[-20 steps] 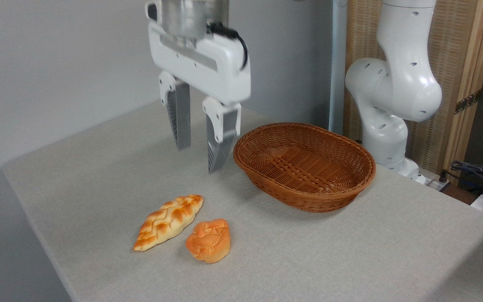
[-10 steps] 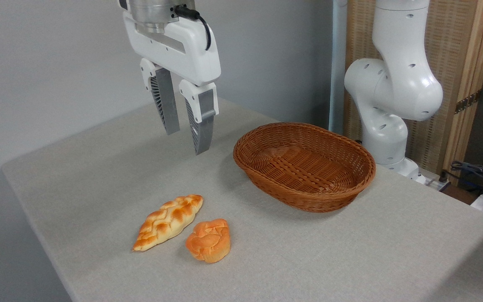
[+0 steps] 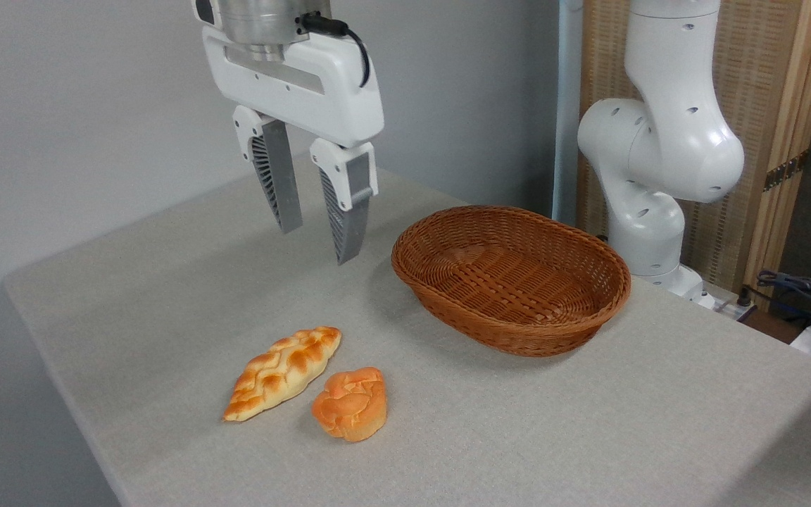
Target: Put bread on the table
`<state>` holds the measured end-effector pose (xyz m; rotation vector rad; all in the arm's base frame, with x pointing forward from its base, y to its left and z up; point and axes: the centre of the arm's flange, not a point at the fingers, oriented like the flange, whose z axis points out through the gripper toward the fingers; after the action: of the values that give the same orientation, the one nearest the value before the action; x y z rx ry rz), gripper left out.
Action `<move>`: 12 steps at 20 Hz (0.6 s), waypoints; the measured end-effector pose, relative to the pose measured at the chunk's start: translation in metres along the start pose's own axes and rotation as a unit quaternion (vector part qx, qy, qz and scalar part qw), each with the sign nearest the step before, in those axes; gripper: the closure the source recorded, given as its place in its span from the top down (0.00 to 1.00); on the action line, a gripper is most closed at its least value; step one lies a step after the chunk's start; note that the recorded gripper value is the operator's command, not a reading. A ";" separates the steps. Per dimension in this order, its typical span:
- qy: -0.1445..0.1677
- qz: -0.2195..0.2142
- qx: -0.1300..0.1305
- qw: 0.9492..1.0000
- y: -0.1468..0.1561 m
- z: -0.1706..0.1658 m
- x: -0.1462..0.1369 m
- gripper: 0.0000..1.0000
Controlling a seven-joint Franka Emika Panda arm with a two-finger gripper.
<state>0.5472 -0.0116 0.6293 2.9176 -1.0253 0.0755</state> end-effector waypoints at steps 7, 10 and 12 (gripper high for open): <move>-0.003 -0.019 -0.002 1.000 -0.016 0.000 -0.013 1.00; -0.004 -0.005 -0.002 1.000 -0.004 0.001 -0.004 1.00; -0.005 0.007 -0.003 1.000 0.007 0.003 0.005 1.00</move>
<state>0.5466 -0.0202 0.6271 2.9086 -1.0459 0.0569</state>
